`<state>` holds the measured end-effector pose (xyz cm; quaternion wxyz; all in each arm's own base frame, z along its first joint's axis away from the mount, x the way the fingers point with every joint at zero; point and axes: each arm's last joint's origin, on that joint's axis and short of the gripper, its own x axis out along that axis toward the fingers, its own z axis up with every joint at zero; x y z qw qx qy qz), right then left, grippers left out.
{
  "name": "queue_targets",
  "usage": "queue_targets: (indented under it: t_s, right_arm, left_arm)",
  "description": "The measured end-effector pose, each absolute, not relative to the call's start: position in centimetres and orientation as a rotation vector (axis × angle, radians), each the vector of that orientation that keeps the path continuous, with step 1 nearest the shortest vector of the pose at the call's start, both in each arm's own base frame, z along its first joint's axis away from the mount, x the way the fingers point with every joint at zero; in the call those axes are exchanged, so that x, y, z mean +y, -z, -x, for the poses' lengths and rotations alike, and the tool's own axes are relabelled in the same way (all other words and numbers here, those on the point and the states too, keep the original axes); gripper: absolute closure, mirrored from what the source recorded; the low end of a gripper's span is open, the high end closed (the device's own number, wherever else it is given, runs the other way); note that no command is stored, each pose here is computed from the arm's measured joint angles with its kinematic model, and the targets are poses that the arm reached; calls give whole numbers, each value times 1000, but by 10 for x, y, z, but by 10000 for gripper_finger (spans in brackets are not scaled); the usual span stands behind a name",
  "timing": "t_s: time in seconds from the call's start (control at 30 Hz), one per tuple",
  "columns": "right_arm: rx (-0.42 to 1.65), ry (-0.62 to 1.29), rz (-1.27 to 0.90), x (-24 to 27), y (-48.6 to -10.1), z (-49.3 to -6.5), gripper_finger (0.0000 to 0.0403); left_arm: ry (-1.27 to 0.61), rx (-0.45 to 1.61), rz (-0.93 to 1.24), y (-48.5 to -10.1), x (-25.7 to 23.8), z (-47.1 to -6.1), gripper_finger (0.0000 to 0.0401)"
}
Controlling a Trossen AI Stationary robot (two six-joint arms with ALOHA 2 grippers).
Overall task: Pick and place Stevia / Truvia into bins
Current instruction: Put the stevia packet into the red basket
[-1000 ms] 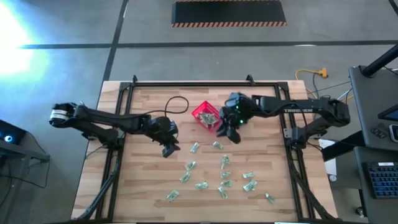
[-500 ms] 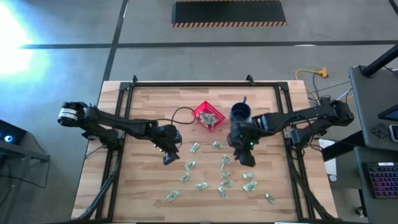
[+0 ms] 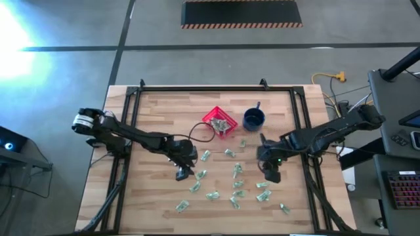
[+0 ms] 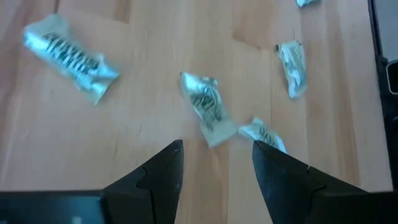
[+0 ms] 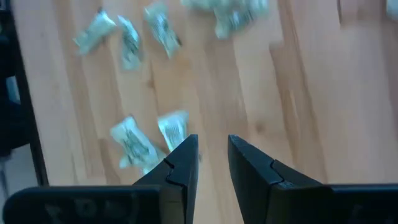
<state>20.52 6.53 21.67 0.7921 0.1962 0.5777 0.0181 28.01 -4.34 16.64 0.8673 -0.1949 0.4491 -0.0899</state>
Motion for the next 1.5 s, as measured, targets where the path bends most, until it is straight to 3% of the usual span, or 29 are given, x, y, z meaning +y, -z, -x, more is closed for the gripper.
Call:
queue_targets:
  t_s: [0.53, 1.13, 1.3, 1.5]
  right_arm:
    - [1094, 80, -644, 63, -202, -136, 326]
    - [1024, 47, -590, 61, -205, -124, 336]
    - [1026, 49, -590, 61, -205, -124, 339]
    - [1026, 53, -597, 61, -205, -124, 339]
  left_arm:
    - [124, 950, 315, -151, -66, -305, 225]
    - [46, 994, 208, -132, -86, -306, 227]
    - [2, 983, 183, -132, -86, -306, 264]
    - [-15, 982, 171, -133, -84, -305, 361]
